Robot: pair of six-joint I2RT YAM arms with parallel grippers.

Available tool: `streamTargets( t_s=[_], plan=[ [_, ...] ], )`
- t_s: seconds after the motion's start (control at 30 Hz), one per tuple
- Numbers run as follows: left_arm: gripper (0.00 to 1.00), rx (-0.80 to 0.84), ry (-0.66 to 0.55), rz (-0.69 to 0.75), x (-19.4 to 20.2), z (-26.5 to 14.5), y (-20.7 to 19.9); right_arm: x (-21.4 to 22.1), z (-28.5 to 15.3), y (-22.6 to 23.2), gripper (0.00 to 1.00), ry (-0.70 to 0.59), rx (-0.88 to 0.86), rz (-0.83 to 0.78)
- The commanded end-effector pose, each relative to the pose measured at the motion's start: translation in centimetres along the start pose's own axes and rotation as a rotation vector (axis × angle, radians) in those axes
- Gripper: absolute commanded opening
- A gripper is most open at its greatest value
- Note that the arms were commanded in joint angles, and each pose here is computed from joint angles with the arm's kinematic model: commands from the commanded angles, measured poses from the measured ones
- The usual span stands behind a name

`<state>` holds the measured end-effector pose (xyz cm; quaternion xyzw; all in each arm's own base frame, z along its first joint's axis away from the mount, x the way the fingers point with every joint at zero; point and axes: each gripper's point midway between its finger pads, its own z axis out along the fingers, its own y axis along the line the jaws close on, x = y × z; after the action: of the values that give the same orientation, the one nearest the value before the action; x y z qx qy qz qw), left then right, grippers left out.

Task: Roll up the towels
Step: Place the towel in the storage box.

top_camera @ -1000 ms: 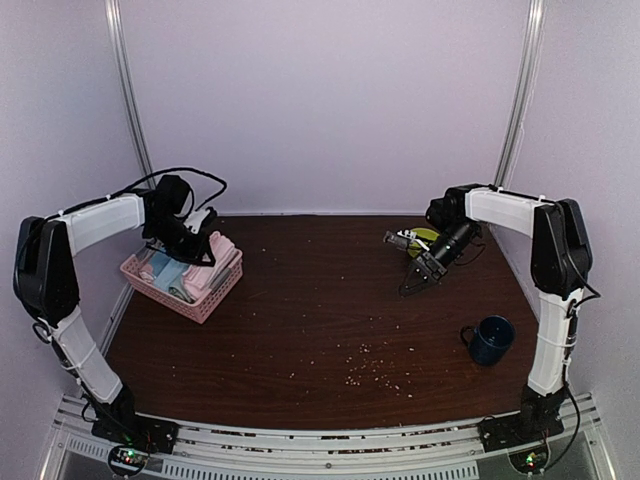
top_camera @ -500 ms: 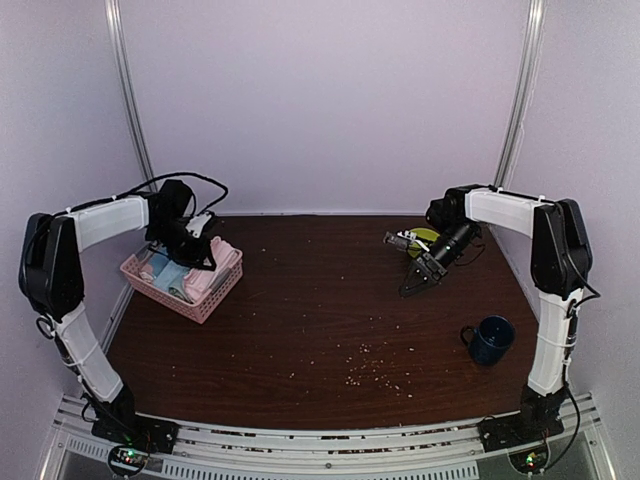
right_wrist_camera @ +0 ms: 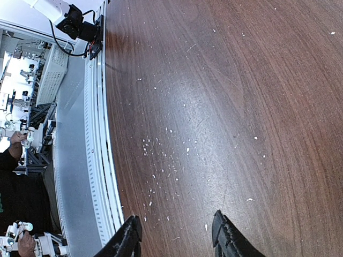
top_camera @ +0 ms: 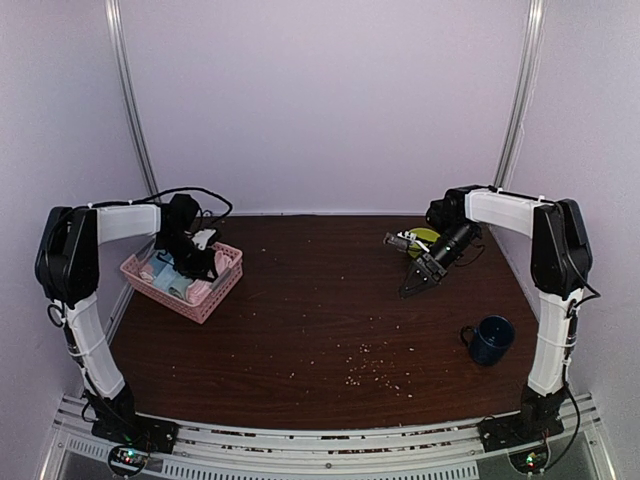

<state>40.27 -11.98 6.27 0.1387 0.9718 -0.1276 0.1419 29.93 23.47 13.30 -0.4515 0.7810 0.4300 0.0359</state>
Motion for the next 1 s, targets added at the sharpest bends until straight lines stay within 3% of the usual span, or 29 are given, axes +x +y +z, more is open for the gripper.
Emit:
streamTargets(
  t_s=[0.0, 0.33, 0.5, 0.6, 0.97],
  plan=[
    [0.00, -0.215, -0.028, 0.013, -0.1, -0.3, 2.6, 0.5, 0.3, 0.0, 0.47, -0.001, -0.024, 0.015],
    [0.00, -0.501, -0.035, 0.074, 1.1, -0.2, 3.0, 0.7, 0.5, -0.3, 0.47, 0.007, -0.025, 0.021],
    [0.00, -0.465, 0.014, 0.105, 2.4, 2.2, 2.1, 0.8, 0.6, -0.3, 0.47, 0.010, -0.026, 0.024],
    [0.12, -0.445, 0.012, 0.130, 2.6, 2.6, 0.8, 0.8, 0.6, -0.3, 0.47, 0.011, -0.025, 0.025],
    [0.34, -0.316, -0.071, 0.146, 0.5, -0.8, -2.3, 0.8, 0.5, -0.2, 0.47, 0.010, -0.023, 0.020]
  ],
)
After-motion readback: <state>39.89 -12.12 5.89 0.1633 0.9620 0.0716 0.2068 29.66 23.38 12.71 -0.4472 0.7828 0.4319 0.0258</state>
